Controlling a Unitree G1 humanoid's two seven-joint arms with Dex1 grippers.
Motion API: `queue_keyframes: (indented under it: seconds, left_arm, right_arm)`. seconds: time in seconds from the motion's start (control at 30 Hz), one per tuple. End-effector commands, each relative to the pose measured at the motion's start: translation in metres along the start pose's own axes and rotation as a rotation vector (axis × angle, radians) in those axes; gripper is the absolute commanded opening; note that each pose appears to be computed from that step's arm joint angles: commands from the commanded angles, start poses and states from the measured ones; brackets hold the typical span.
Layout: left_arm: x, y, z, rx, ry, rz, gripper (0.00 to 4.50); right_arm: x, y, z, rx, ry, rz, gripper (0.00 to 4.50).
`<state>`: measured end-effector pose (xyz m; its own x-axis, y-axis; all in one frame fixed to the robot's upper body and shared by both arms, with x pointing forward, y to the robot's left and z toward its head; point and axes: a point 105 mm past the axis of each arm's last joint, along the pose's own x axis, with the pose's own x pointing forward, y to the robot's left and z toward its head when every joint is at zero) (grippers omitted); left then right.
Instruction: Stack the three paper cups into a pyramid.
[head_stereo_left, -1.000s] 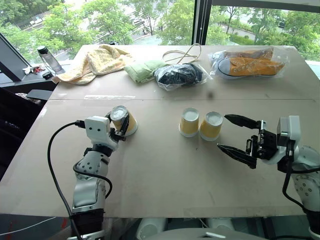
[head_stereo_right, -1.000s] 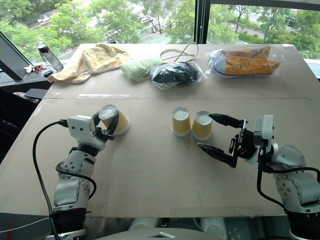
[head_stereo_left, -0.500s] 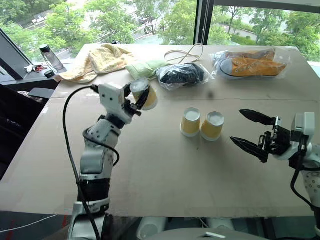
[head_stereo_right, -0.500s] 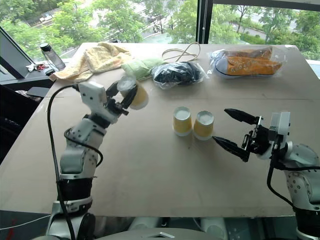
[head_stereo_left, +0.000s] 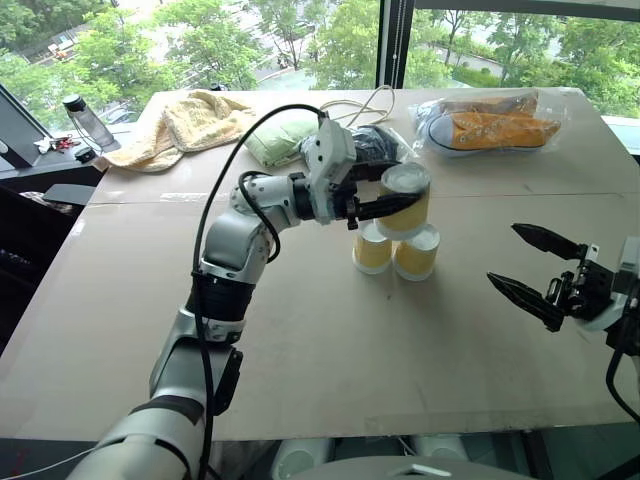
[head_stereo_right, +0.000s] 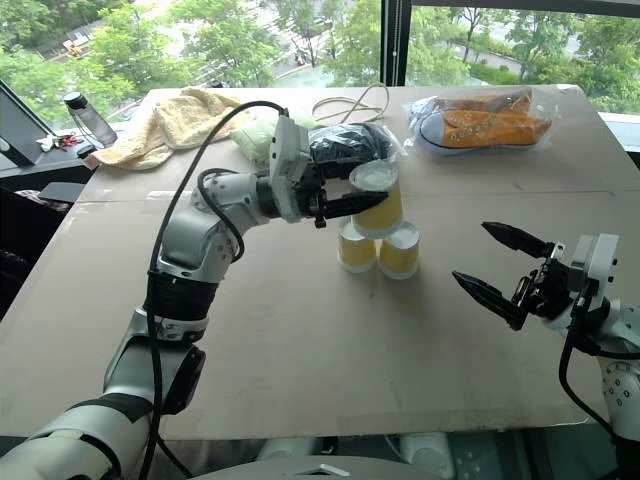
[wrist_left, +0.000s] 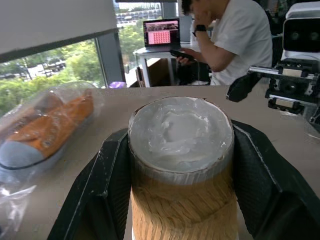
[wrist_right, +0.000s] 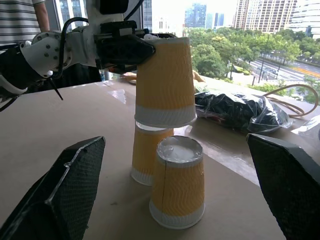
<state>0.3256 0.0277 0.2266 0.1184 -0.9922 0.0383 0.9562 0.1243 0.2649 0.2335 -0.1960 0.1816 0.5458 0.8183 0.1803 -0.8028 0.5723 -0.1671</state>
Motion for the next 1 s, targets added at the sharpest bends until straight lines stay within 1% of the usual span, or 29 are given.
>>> queue_keyframes:
  seconds: [0.03, 0.33, 0.6, 1.0]
  left_arm:
    - [0.002, 0.005, 0.014, 0.054, -0.02, -0.014, 2.37]
    - [0.005, 0.007, 0.005, 0.028, -0.027, -0.002, 2.37]
    - [0.003, 0.008, -0.003, 0.05, 0.03, -0.003, 2.37]
    - [-0.004, 0.007, -0.018, 0.022, 0.051, 0.03, 2.37]
  right_arm:
    - [-0.002, 0.003, 0.013, -0.053, -0.028, -0.014, 4.5]
    - [-0.003, 0.004, 0.014, -0.05, -0.017, -0.018, 4.5]
    - [-0.001, 0.004, 0.01, -0.055, 0.006, -0.009, 4.5]
    - [0.003, 0.005, 0.01, -0.056, 0.007, 0.0, 4.5]
